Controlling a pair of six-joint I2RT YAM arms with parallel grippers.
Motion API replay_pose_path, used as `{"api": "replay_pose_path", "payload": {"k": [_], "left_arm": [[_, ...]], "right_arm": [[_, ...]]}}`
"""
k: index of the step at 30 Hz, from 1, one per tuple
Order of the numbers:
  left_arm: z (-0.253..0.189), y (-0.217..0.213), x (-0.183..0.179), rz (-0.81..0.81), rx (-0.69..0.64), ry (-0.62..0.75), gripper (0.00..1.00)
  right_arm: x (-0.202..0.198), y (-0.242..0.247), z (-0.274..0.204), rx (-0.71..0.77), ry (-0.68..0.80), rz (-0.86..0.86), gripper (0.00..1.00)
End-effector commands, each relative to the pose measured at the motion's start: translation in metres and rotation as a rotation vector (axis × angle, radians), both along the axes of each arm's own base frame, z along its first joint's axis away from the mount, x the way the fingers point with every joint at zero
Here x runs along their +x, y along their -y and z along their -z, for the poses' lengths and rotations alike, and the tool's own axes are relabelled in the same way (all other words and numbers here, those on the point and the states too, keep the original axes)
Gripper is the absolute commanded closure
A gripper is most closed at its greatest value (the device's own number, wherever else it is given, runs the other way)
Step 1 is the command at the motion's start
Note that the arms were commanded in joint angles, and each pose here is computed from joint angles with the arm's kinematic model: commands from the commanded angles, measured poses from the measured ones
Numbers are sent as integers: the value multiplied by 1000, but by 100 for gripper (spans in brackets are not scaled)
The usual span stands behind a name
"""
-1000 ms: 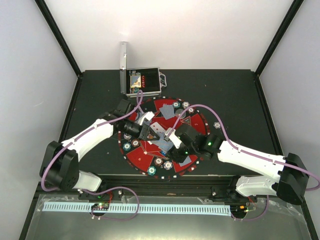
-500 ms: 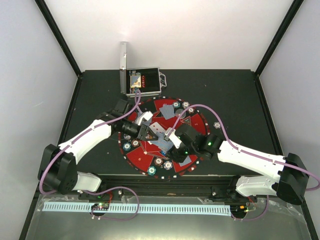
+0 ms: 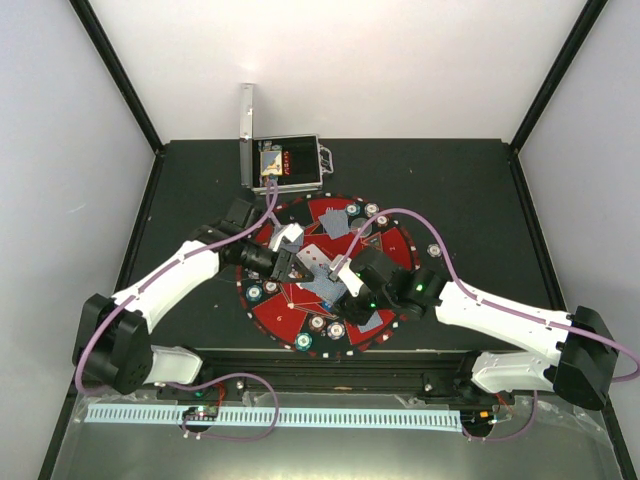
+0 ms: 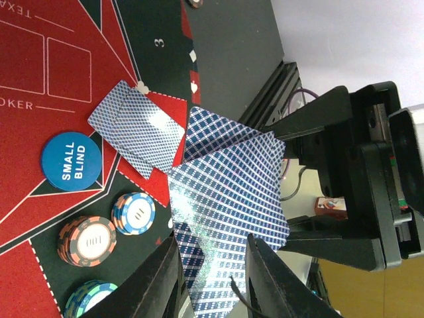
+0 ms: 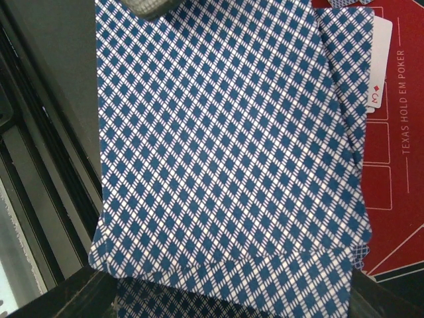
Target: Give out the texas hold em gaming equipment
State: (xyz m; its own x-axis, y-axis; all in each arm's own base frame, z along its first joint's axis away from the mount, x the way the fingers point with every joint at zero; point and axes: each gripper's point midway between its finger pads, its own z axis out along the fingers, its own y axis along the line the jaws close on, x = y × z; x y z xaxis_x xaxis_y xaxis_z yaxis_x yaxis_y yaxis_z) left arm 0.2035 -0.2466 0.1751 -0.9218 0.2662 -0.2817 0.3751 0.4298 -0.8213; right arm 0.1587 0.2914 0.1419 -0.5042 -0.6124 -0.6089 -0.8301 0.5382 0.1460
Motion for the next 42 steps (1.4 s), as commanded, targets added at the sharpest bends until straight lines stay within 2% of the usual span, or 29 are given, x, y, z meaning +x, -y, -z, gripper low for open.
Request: {"api": "replay_pose_path", "payload": {"k": [1,10,16,26,42], "left_arm": [[-13,-2,-1,2,-17,33,73],[-16,0,1,-1,-33,36,78],[-18,2,0,6,-49,36,87],[-26,3,1,-38,-94,38,98],[-25,-1,-3,-179,-166,3,98]], "right_arm": [[3,-6,-16,53,34,3,38],[3,-6,-15,51,33,0,38],[3,-7,-16,53,35,0,38],[5,-7,-17,56,37,8,38],[8,-10,-18,65,35,32,38]]}}
